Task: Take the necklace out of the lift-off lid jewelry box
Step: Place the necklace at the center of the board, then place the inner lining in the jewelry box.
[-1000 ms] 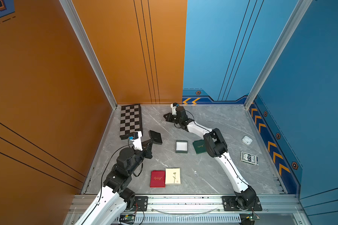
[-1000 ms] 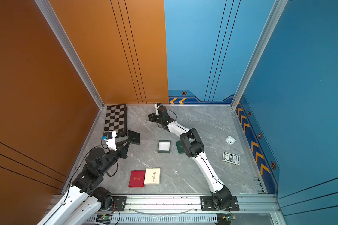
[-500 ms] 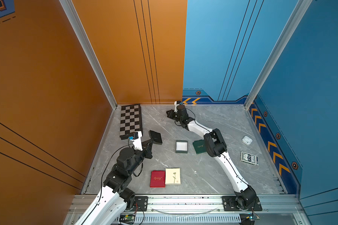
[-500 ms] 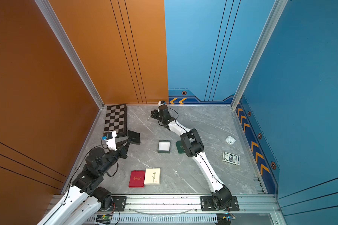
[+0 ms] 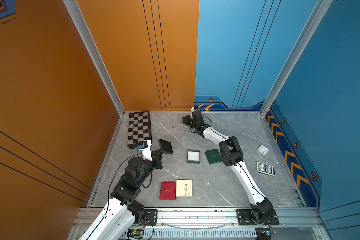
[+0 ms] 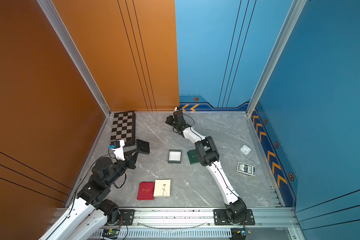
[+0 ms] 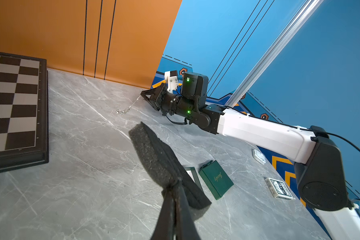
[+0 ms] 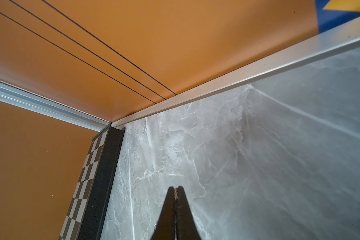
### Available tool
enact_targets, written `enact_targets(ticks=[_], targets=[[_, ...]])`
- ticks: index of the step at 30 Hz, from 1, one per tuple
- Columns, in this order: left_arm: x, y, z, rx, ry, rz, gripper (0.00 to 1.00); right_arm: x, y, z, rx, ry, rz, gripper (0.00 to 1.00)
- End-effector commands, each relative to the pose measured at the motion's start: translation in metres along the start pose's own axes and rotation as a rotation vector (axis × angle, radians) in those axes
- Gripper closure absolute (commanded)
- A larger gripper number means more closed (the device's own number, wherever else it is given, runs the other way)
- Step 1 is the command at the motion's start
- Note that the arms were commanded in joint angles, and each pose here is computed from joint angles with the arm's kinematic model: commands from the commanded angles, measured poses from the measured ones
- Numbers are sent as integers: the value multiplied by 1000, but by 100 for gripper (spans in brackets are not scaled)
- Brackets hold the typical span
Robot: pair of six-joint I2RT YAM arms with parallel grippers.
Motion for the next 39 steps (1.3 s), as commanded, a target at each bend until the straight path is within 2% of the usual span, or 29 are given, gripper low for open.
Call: enact_targets(ticks=[1, 8, 12, 18, 27, 32, 39], targets=[[0, 0, -3, -4, 19, 6, 100, 0, -1, -9, -18, 8, 8, 90], [-3, 5, -1, 6, 9, 24, 100, 4, -6, -19, -15, 17, -7, 81], [-6, 11, -2, -2, -5, 50, 100, 17, -24, -26, -11, -3, -26, 79], [-13, 31, -3, -2, -13, 101, 100, 41, -83, -29, 36, -47, -36, 76], [-28, 84, -1, 31, 0, 201, 100, 54, -200, -3, 165, 8, -75, 56], [-35, 113, -1, 23, 28, 217, 100, 52, -240, 27, 230, 97, -118, 42], [-53, 140, 0, 3, 32, 279, 100, 63, -267, 63, 287, 179, -202, 34]])
Point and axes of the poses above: each gripper's point midway between its finger pads, its own y axis out along the fingers, its own x axis along the line the jaws close on, z = x × y, the point moved 3 cm from there along -y, back along the fingers, and after that the axes turned 12 degrees about y, right-handed, at the moved point
